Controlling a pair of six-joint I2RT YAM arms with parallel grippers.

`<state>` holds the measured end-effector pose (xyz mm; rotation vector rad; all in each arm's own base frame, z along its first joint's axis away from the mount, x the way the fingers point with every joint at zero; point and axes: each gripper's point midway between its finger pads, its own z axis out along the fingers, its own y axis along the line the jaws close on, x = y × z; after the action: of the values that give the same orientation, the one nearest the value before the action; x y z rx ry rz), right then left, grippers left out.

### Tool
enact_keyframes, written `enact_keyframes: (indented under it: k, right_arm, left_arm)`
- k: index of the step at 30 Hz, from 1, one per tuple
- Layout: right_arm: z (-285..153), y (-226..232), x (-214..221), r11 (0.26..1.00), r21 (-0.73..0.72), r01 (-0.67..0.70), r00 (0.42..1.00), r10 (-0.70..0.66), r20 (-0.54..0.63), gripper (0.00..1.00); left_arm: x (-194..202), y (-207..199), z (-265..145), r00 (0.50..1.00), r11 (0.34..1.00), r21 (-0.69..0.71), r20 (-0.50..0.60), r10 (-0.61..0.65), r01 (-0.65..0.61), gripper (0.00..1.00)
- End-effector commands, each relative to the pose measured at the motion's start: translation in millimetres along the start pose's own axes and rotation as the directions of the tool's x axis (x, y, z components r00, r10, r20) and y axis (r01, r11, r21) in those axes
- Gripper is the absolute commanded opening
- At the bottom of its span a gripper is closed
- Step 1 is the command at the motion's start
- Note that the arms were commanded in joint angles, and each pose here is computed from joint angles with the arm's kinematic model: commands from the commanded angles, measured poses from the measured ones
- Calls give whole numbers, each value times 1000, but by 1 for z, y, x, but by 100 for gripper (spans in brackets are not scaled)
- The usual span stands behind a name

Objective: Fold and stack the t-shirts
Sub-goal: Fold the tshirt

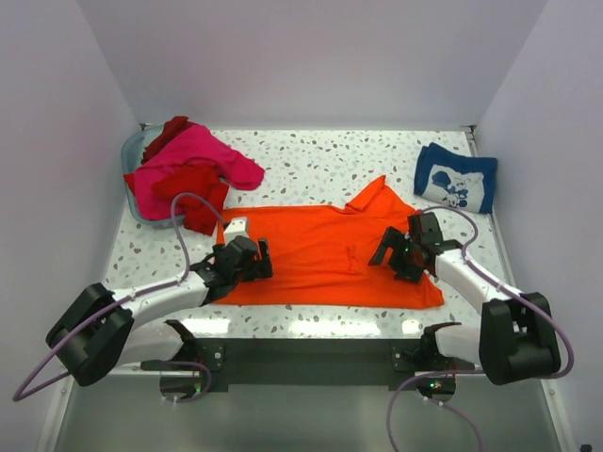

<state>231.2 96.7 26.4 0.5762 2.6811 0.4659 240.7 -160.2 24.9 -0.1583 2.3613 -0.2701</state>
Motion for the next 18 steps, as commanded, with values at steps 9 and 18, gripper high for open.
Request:
enact_keyframes:
  k: [9,18]
  right_arm:
    - [-50,-21,22,992,122,15,998,-8,-62,90]
    - [-59,18,-30,996,75,51,999,-51,9,91]
  left_arm:
    - [4,8,-39,997,998,-62,-74,-1,-4,100]
    - [-43,-20,-31,997,994,-68,0,83,-83,100]
